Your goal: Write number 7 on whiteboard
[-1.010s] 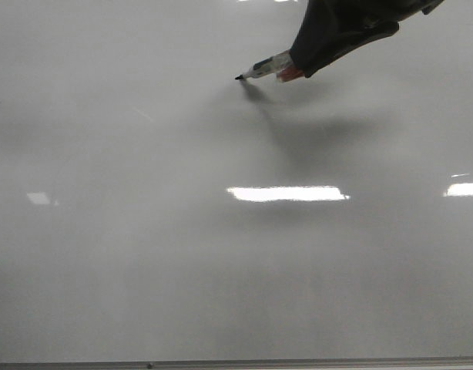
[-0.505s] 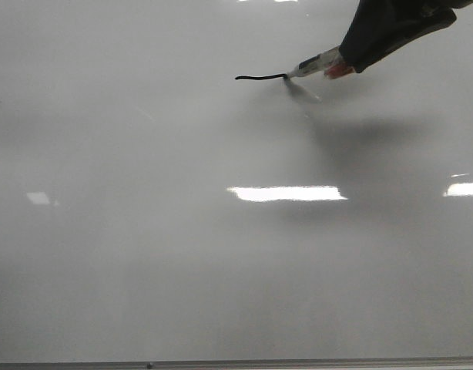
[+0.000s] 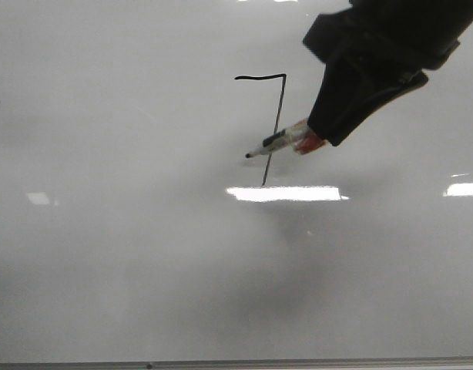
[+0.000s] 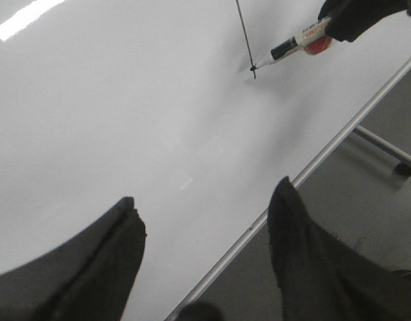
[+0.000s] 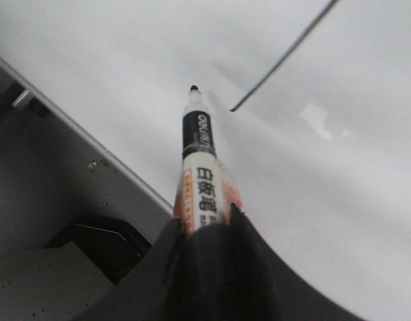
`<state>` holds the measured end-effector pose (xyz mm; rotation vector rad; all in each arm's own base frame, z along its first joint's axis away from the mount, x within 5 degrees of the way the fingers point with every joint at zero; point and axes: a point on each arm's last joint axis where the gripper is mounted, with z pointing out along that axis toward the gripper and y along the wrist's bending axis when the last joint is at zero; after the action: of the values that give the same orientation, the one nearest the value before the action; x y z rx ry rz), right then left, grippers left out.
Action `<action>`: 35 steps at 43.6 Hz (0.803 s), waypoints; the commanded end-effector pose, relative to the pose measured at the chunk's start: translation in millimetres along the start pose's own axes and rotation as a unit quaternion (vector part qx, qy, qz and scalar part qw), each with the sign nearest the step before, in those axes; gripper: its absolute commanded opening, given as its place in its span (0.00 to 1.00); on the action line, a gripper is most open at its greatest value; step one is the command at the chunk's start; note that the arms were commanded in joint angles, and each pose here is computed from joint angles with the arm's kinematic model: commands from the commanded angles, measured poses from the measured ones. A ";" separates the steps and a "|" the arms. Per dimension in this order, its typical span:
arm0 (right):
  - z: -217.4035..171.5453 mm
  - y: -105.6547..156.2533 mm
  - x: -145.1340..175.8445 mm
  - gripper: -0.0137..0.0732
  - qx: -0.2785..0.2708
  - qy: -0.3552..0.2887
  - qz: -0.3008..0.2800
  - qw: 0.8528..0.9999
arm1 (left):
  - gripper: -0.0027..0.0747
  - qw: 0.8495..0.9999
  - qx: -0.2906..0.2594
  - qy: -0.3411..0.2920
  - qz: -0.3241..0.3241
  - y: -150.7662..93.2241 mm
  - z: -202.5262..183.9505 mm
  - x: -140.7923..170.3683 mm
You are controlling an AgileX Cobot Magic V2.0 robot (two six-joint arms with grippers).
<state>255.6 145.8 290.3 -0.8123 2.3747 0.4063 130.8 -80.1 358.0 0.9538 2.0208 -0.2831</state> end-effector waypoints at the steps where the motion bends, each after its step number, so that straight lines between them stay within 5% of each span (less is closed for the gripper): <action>1: -41.4 20.6 -6.4 0.09 -0.013 -0.046 -0.083 0.995 | 0.64 0.999 0.028 -0.032 0.019 -2.0 -3.1 -15.5; 5: -64.0 37.4 2.2 0.09 -0.037 -0.038 -0.168 0.984 | 0.74 0.994 0.084 -0.033 0.057 -10.4 4.5 -22.2; 11: -96.3 58.2 15.5 0.09 -0.075 -0.046 -0.250 0.964 | 0.75 0.979 0.162 -0.039 0.118 -26.6 20.4 -32.6; 18: -119.4 69.0 23.8 0.09 -0.102 -0.070 -0.278 0.953 | 0.75 0.964 0.211 -0.040 0.154 -45.7 43.6 -49.8; 35: -122.6 70.4 25.9 0.09 -0.107 -0.069 -0.279 0.952 | 0.74 0.941 0.276 -0.029 0.191 -86.7 99.3 -87.9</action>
<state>143.3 132.1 363.2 -1.4967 1.9455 0.4439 158.5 -225.3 337.0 1.7035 1.7405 -0.6333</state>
